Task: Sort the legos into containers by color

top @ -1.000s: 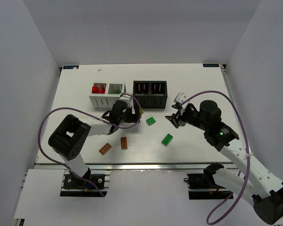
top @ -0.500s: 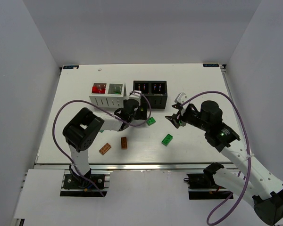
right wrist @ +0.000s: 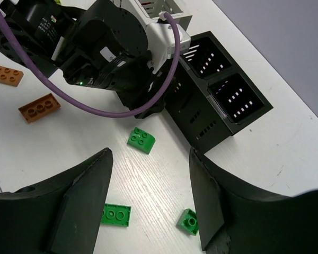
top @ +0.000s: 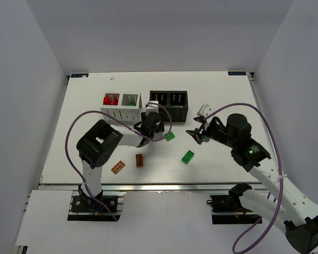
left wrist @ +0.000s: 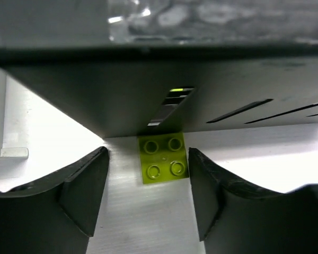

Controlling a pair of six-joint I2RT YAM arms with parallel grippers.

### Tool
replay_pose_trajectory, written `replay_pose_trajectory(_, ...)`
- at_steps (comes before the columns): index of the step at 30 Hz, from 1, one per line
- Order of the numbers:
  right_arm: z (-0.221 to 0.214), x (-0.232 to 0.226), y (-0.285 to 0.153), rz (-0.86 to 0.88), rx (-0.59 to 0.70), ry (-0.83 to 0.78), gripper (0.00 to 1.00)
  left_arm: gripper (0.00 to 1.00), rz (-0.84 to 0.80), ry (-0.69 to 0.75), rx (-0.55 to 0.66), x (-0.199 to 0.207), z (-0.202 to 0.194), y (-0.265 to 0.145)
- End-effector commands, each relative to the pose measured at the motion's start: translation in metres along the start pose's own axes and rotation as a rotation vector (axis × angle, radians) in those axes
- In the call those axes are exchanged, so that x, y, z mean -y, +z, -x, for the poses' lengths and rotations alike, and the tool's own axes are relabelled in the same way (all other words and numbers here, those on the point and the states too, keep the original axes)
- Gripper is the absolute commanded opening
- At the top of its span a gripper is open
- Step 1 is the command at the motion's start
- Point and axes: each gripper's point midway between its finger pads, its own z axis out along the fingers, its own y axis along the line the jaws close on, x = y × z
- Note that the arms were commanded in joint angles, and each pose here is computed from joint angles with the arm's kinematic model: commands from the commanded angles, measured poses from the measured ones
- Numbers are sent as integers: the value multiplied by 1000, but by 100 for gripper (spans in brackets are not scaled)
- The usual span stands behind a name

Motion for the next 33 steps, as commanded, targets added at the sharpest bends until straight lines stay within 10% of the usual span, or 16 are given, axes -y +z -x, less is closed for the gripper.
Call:
replay_pose_trajectory(1, 14, 2, -2, -11, 56, -11, 65, 68, 22, -7, -10, -1, -5, 0)
replay_pose_trajectory(15, 16, 2, -3, -15, 64, -12, 66, 32, -57, 9, -80, 13, -8, -35)
replay_pose_trajectory(22, 17, 4, -4, -22, 64, -13, 66, 5, -135, 2, 7, 14, 49, -89)
replay_pose_trajectory(33, 15, 7, -3, -37, 56, -16, 66, 0, -155, 93, 163, 24, 129, -113)
